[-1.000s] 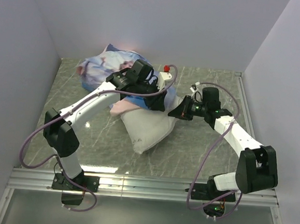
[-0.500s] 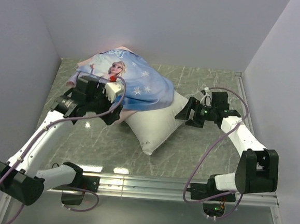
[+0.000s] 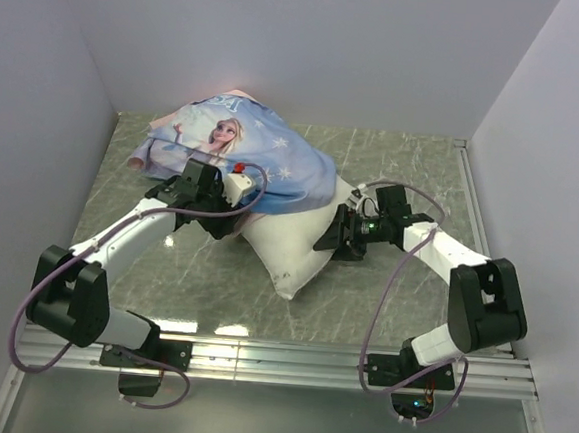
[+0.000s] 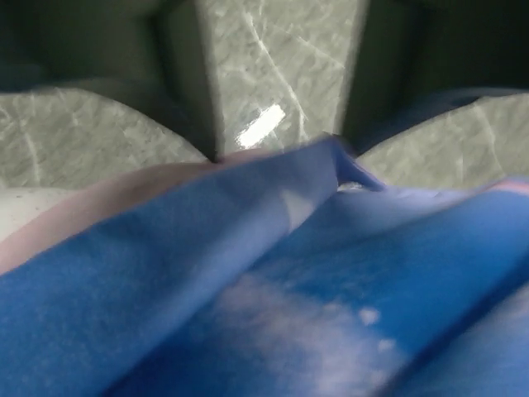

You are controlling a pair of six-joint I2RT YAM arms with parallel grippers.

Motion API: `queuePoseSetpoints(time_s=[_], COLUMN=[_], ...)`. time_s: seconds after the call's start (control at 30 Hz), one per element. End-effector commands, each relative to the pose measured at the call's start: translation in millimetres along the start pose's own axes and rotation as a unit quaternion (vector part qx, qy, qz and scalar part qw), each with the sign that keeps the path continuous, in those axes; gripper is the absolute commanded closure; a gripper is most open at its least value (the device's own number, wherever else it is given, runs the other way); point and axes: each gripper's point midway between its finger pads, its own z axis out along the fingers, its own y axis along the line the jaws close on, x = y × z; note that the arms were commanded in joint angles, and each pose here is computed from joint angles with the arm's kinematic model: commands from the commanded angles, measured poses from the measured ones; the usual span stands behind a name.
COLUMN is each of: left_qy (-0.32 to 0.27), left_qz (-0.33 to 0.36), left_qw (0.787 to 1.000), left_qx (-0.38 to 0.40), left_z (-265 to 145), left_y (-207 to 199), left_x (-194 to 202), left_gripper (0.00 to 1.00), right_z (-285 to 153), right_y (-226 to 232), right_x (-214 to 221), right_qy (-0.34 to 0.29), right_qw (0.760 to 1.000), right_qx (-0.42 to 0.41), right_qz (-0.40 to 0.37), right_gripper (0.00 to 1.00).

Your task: Put the pillow into the pillowcase

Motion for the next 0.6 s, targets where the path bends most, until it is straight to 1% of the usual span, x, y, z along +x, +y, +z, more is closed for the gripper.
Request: queuePoseSetpoints(time_s=[0.0, 0.03, 0.07, 0.1, 0.13, 0.17, 0.2, 0.23, 0.27, 0.3, 0.33, 0.37, 0.4, 0.43, 0.47, 0.5, 0.53, 0.57], left_qy=[-0.026, -0.003, 0.002, -0.014, -0.004, -0.015, -0.028, -0.022, -0.017, -0.025, -0.027, -0.023, -0.029, -0.036, -0.06, -0.078, -0.092, -0.107], left_qz=[0.028, 0.029, 0.045, 0.063, 0.071, 0.093, 0.126, 0.135, 0.137, 0.159, 0.162, 0.161, 0.158, 0.149, 0.135, 0.091, 0.066, 0.023], left_qw=[0.998, 0.997, 0.995, 0.988, 0.983, 0.978, 0.965, 0.957, 0.95, 0.937, 0.925, 0.92, 0.919, 0.934, 0.947, 0.962, 0.972, 0.983], left_qx=[0.045, 0.069, 0.093, 0.14, 0.17, 0.186, 0.23, 0.256, 0.279, 0.31, 0.343, 0.358, 0.359, 0.323, 0.286, 0.245, 0.207, 0.149], left_z=[10, 10, 8, -1, -10, -22, -35, -45, -51, -63, -71, -75, -77, -71, -75, -68, -67, -68], left_y=[-13, -24, -33, -55, -72, -86, -118, -135, -151, -174, -189, -197, -202, -192, -181, -161, -141, -104], left_x=[-14, -3, -2, -13, -9, -17, -31, -31, -33, -43, -45, -47, -50, -56, -67, -74, -78, -76], left_gripper=[0.45, 0.56, 0.75, 0.83, 0.9, 1.0, 1.0, 1.0, 1.0, 1.0, 1.0, 1.0, 1.0, 0.98, 0.76, 0.62, 0.45, 0.28], right_z=[8, 10, 11, 12, 12, 9, 8, 7, 3, 2, 0, -3, -5, -7, -8, -10, -12, -12], right_y=[12, 15, 22, 25, 29, 40, 45, 49, 61, 65, 70, 75, 79, 80, 81, 80, 80, 78], right_x=[-27, -28, -36, -35, -36, -45, -45, -48, -55, -55, -58, -63, -67, -69, -69, -71, -71, -68], right_qy=[-0.027, -0.024, -0.038, -0.037, -0.04, -0.058, -0.061, -0.067, -0.083, -0.081, -0.086, -0.097, -0.101, -0.103, -0.101, -0.108, -0.111, -0.107], right_qw=[0.999, 0.999, 0.997, 0.996, 0.995, 0.992, 0.99, 0.988, 0.984, 0.98, 0.979, 0.977, 0.976, 0.976, 0.976, 0.977, 0.976, 0.977], right_qx=[-0.031, -0.043, -0.062, -0.074, -0.085, -0.107, -0.118, -0.127, -0.151, -0.161, -0.168, -0.176, -0.178, -0.178, -0.174, -0.171, -0.17, -0.166], right_qz=[0.002, 0.01, 0.0, 0.03, 0.038, 0.021, 0.051, 0.059, 0.045, 0.079, 0.079, 0.074, 0.078, 0.076, 0.077, 0.074, 0.073, 0.077], right_gripper=[0.27, 0.36, 0.47, 0.61, 0.67, 0.74, 0.95, 1.0, 1.0, 1.0, 1.0, 1.0, 1.0, 1.0, 1.0, 1.0, 1.0, 1.0])
